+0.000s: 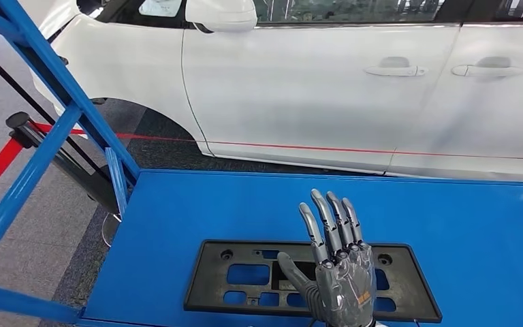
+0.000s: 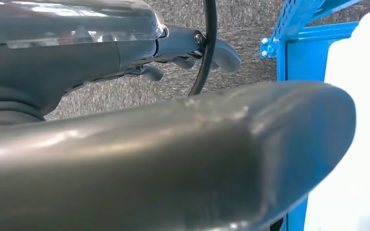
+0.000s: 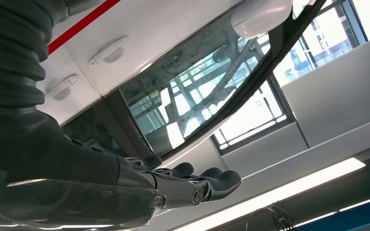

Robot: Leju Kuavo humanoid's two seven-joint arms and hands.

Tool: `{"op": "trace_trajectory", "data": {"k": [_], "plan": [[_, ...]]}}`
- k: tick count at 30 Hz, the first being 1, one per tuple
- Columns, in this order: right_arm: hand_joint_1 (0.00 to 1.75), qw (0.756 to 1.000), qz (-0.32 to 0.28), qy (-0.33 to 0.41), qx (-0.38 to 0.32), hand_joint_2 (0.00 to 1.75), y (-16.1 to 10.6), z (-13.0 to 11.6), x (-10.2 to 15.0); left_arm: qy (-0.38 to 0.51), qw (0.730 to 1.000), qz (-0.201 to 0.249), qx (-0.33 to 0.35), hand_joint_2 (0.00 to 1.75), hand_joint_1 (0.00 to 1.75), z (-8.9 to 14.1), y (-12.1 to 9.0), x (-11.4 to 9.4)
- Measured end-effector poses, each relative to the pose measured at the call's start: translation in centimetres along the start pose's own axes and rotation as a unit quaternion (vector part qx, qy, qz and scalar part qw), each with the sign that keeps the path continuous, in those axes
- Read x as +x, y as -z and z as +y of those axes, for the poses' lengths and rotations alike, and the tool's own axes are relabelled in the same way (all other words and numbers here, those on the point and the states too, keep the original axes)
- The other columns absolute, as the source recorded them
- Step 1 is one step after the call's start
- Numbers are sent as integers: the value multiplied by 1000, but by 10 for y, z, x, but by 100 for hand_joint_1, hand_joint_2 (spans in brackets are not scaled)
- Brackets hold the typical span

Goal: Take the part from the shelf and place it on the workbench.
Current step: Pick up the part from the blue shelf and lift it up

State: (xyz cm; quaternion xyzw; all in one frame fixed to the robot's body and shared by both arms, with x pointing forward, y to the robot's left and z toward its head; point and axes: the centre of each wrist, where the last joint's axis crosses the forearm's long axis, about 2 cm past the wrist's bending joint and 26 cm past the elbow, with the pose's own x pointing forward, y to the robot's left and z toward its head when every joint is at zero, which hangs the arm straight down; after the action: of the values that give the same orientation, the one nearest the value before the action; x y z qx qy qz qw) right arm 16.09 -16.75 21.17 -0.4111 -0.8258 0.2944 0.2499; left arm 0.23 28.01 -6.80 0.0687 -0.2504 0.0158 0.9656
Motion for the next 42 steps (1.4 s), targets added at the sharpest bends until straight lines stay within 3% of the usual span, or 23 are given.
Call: {"op": "trace_trajectory", "data": {"k": [42], "plan": [[0, 1000, 2, 12, 11, 175, -3, 7, -3, -18, 1000, 1, -25, 0, 0, -5, 1, -2]]}}
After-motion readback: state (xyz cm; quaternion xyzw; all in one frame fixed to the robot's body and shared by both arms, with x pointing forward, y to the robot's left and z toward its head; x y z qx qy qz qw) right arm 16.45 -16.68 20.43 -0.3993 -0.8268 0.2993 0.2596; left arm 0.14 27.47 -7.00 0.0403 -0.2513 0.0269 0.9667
